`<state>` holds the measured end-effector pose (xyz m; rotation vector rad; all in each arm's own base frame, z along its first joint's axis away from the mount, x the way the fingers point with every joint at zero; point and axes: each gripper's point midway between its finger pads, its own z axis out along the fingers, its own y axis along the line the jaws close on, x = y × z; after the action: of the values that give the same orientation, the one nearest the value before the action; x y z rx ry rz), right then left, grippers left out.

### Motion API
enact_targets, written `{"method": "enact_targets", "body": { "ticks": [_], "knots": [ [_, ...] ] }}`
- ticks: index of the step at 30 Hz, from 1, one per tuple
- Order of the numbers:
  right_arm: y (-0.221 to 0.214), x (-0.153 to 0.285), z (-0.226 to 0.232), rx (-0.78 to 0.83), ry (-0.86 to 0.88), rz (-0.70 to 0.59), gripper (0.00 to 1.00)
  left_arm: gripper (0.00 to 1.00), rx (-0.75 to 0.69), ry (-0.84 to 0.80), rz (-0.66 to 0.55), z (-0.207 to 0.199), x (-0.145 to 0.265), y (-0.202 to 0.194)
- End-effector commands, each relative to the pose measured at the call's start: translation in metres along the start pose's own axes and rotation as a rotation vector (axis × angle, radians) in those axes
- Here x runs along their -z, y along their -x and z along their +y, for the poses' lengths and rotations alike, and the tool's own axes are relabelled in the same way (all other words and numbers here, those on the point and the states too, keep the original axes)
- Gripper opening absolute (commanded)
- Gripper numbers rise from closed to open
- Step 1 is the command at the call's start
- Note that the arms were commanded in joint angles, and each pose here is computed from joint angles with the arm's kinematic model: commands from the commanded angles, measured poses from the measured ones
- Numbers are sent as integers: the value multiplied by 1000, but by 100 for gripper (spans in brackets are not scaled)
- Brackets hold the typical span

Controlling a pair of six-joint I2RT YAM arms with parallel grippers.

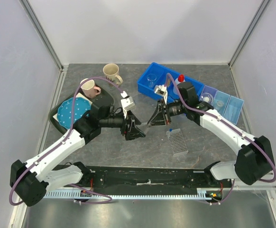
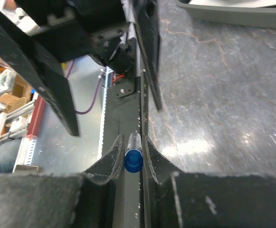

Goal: Organize the chemistry lab equipment

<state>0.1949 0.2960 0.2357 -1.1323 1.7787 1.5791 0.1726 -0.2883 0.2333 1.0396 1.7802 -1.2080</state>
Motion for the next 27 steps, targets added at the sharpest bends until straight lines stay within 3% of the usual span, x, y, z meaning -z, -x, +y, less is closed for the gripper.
{"method": "enact_targets", "body": {
  "ticks": [1, 9, 14, 19, 27],
  "knots": [
    [10, 22, -2, 136, -80, -30, 8, 88, -112, 41, -67, -6, 15, 18],
    [2, 93, -32, 276, -441, 16, 8, 97, -176, 379, -43, 39, 47, 21],
    [-25, 136, -49, 315, -658, 115, 9, 98, -137, 532, 38, 66, 59, -9],
    [-60, 149, -51, 289, -698, 150, 10, 98, -137, 627, 66, 81, 68, -14],
    [-77, 142, -61, 336, -660, 149, 11, 98, -134, 638, 75, 85, 68, -16]
  ]
}}
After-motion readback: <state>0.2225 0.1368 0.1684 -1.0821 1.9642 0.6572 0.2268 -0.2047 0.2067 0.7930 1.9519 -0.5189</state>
